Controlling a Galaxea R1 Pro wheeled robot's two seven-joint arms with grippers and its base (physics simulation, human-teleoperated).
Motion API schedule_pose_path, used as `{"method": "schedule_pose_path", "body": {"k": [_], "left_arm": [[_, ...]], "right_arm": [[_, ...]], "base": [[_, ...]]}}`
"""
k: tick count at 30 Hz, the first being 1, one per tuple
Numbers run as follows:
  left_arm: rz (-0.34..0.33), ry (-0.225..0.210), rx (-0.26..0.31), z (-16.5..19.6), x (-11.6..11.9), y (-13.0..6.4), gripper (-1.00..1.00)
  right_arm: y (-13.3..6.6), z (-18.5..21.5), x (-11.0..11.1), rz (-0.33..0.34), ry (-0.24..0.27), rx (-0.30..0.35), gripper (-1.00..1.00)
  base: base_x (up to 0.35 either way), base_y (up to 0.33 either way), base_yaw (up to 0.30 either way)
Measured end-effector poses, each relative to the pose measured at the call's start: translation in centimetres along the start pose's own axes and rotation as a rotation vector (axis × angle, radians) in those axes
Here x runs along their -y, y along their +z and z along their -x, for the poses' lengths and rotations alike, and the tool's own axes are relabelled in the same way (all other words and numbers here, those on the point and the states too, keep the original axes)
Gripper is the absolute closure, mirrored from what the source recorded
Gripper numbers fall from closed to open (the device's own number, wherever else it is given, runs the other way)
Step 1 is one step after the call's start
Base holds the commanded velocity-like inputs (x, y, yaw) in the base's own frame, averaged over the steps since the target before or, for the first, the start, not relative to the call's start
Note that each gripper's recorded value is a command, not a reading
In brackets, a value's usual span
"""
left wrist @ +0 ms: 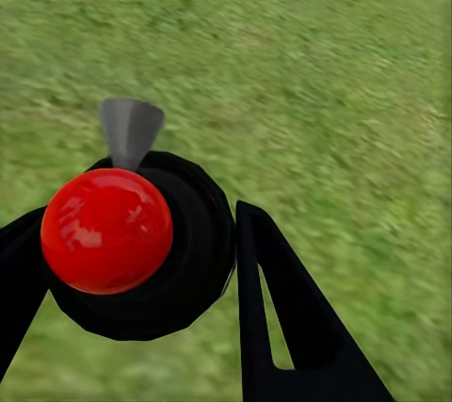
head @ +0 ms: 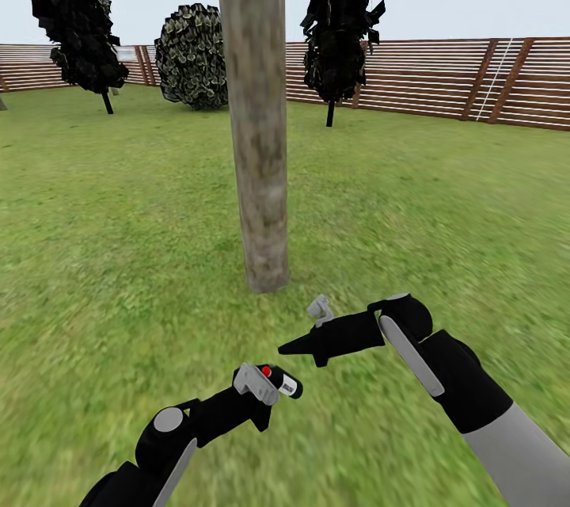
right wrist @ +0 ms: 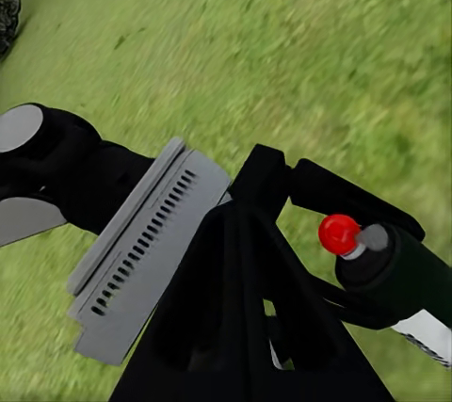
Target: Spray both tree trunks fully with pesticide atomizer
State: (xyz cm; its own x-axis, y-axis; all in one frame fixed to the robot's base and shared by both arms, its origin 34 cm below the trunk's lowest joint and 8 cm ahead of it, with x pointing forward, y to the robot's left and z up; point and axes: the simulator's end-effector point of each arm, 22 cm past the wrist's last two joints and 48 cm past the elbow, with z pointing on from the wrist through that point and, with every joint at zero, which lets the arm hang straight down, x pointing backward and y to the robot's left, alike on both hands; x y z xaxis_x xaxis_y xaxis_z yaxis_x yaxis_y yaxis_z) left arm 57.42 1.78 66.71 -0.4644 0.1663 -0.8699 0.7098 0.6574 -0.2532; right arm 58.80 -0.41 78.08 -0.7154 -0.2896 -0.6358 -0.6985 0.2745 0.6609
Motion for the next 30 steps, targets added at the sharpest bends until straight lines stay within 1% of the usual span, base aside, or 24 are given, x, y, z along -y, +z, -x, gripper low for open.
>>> {"method": "schedule_pose_path", "body": {"k": [18,25,30], "left_arm": [[-0.001,0.002,0.004,0.1,0.1,0.0,1.0],[-0.002,0.002,0.005,0.1,0.1,0.1,1.0],[-0.003,0.003,0.006,0.1,0.1,0.1,1.0]], "right_arm": [[-0.1,0.0,0.3,-0.011,0.001,0.001,1.0],[0.0,-0.1,1.2,-0.054,0.0,-0.002,1.0],[0.4,-0.7,1.2,-0.057,0.005,-0.013,1.0]], "base": [[0.0,0.0,0.0],[0.0,0.0,0.0],[0.0,0.0,0.0]]}}
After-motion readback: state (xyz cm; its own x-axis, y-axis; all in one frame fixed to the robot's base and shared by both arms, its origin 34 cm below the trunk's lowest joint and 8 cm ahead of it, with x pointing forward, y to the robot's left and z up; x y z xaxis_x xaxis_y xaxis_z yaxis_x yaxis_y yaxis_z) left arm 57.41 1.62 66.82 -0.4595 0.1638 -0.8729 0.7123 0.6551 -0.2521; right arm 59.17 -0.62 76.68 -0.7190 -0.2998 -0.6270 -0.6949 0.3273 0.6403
